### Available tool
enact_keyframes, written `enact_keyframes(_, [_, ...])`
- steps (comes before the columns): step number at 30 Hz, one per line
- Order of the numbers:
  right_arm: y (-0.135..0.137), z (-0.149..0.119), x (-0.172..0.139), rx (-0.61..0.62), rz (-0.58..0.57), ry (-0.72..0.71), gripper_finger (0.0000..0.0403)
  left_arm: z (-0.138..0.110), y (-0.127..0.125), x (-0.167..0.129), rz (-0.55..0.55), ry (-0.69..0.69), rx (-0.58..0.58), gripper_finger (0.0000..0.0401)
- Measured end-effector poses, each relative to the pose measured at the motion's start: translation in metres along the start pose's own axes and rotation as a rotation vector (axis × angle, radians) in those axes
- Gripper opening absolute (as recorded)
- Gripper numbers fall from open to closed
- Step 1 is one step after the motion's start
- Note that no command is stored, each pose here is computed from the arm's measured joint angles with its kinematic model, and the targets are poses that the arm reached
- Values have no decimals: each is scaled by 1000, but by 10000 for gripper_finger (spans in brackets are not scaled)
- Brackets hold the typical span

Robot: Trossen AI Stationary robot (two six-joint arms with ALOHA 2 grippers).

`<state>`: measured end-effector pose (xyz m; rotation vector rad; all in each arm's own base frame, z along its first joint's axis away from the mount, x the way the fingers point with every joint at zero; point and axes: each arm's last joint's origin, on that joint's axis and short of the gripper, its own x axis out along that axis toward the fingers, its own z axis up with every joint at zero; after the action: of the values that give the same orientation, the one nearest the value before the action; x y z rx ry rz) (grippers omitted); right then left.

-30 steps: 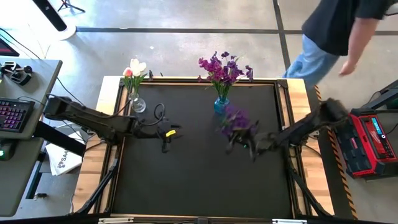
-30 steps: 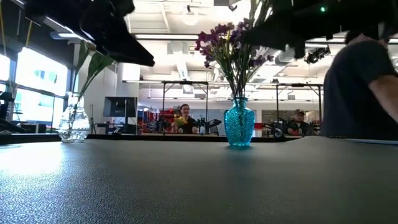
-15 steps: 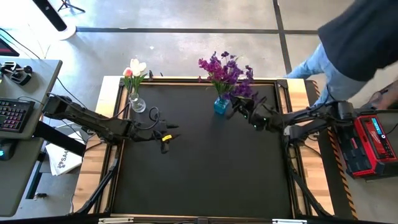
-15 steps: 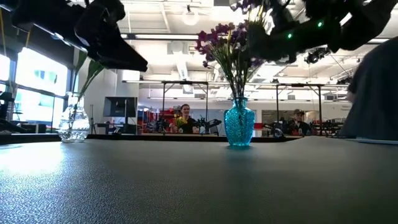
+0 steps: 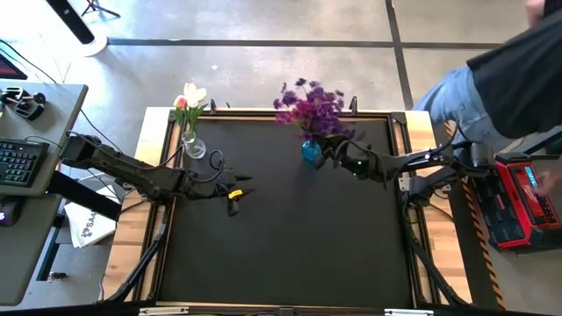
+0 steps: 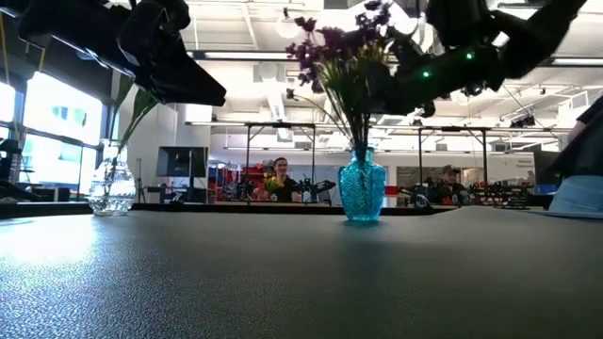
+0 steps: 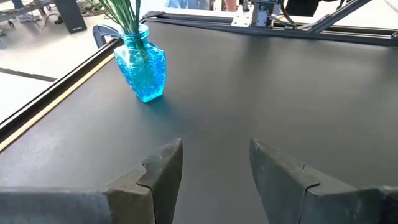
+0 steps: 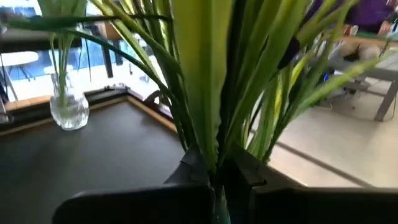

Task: Sort flowers into vase by color
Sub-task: Put the violet flowers into the blue vase, then move the blue vase to the top right of the table

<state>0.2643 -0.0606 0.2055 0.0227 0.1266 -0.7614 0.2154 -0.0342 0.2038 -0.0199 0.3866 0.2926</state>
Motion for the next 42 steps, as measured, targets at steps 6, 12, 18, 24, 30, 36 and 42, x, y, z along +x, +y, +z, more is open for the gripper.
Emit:
enact_keyframes(6, [3,16,13,-35,7,174,0,0,-3,-1,-13,-3,-2,172])
enact_keyframes(12, [-1,14,16,-28,33,243,0,-1,-7,-3,-35,-4,4,172])
enact_keyframes(18, [-4,6,15,4,24,273,1,0,-12,-6,-57,-15,6,172])
enact_keyframes(24, [-3,5,15,-19,38,278,52,0,-13,-6,-65,-24,4,172])
enact_keyframes(30, [0,17,18,-34,48,250,154,0,-13,-6,-64,-24,3,172])
enact_keyframes(36, [3,29,21,-37,71,279,217,0,-13,-6,-64,-24,3,172])
enact_keyframes(42, [7,42,20,-33,67,344,210,0,-13,-6,-64,-23,4,172])
